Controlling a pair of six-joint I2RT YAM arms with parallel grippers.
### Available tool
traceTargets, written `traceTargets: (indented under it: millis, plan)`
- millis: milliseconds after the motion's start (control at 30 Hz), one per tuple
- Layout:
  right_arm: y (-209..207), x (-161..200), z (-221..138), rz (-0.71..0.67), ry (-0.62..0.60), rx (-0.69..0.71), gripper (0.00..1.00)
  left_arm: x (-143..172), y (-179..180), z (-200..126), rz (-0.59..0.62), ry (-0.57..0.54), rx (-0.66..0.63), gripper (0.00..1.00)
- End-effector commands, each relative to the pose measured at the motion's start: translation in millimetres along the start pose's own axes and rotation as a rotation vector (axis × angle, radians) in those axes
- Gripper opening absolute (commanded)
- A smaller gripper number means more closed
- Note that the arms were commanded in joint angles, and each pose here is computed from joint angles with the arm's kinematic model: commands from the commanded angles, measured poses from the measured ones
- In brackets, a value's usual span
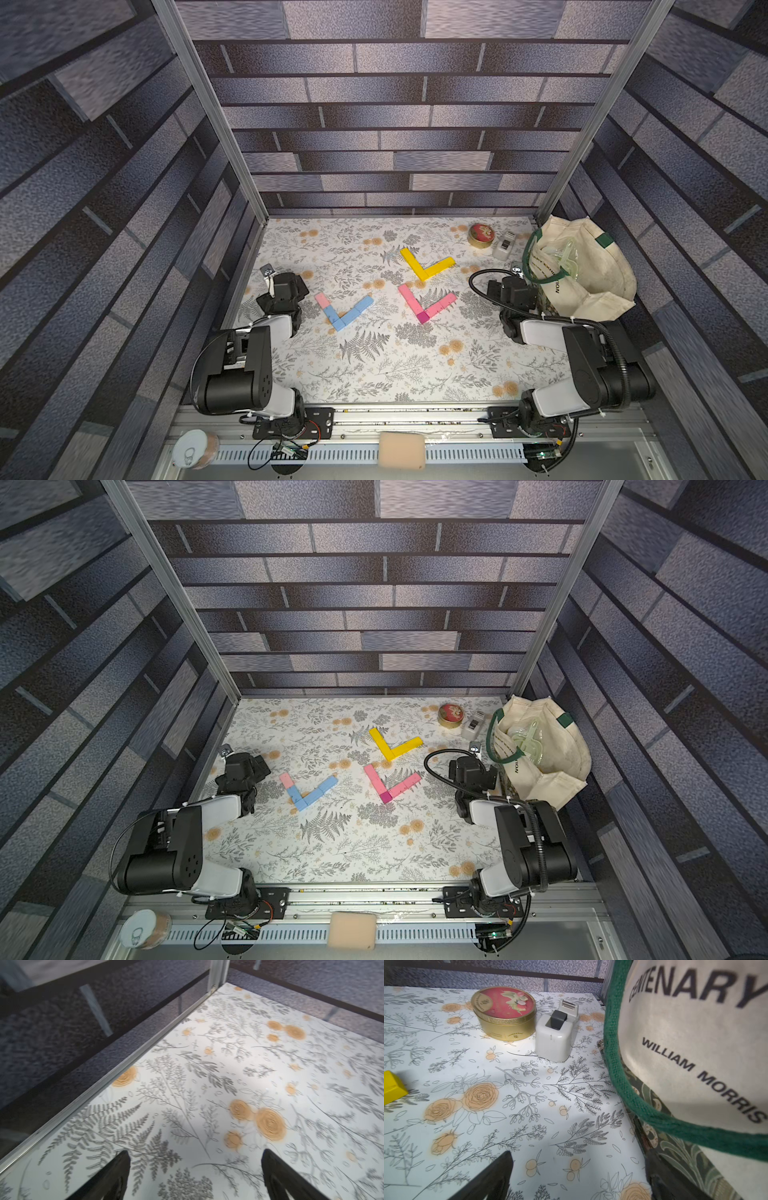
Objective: Assemble the letter v with building blocks
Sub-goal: Reset both arms
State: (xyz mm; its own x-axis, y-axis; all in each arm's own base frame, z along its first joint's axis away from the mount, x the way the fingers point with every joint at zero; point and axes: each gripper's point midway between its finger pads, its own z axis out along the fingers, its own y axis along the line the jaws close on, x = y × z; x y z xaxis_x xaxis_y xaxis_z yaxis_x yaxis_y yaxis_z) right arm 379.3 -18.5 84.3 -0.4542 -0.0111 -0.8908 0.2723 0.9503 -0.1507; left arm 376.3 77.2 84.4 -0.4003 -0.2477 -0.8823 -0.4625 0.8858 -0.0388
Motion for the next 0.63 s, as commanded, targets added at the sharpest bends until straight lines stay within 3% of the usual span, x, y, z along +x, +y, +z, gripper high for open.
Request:
traceTargets:
  millis: [0, 133, 167, 200, 233, 267, 333, 400, 600]
  plan:
    - [9, -20, 2, 0.026, -0.075, -0.083, 1.00, -17, -27, 3, 0.140, -0.080, 0.075, 1.00]
    - [8, -14, 0, 0.058, -0.174, -0.109, 1.00, -15, -29, 1, 0.123, -0.078, 0.125, 1.00]
    - [9, -8, 0, 0.044, -0.102, -0.105, 1.00, -7, -33, 2, 0.122, -0.075, 0.188, 1.00]
    - [7, -12, -1, 0.055, -0.127, -0.103, 1.00, -7, -34, 0, 0.111, -0.138, 0.222, 1.00]
    - [6, -13, -1, 0.062, -0.151, -0.098, 1.00, -8, -28, -1, 0.096, -0.155, 0.191, 1.00]
    - [6, -11, -2, 0.056, -0.128, -0.100, 1.00, -5, -23, 0, 0.086, -0.097, 0.154, 1.00]
    - [6, -11, 0, 0.060, -0.124, -0.099, 1.00, -9, -26, 1, 0.106, -0.143, 0.138, 1.00]
    - [6, -12, 0, 0.060, -0.123, -0.101, 1.00, -6, -24, 1, 0.101, -0.100, 0.135, 1.00]
    - [8, -11, -1, 0.052, -0.127, -0.117, 1.00, -7, -25, 1, 0.103, -0.109, 0.133, 1.00]
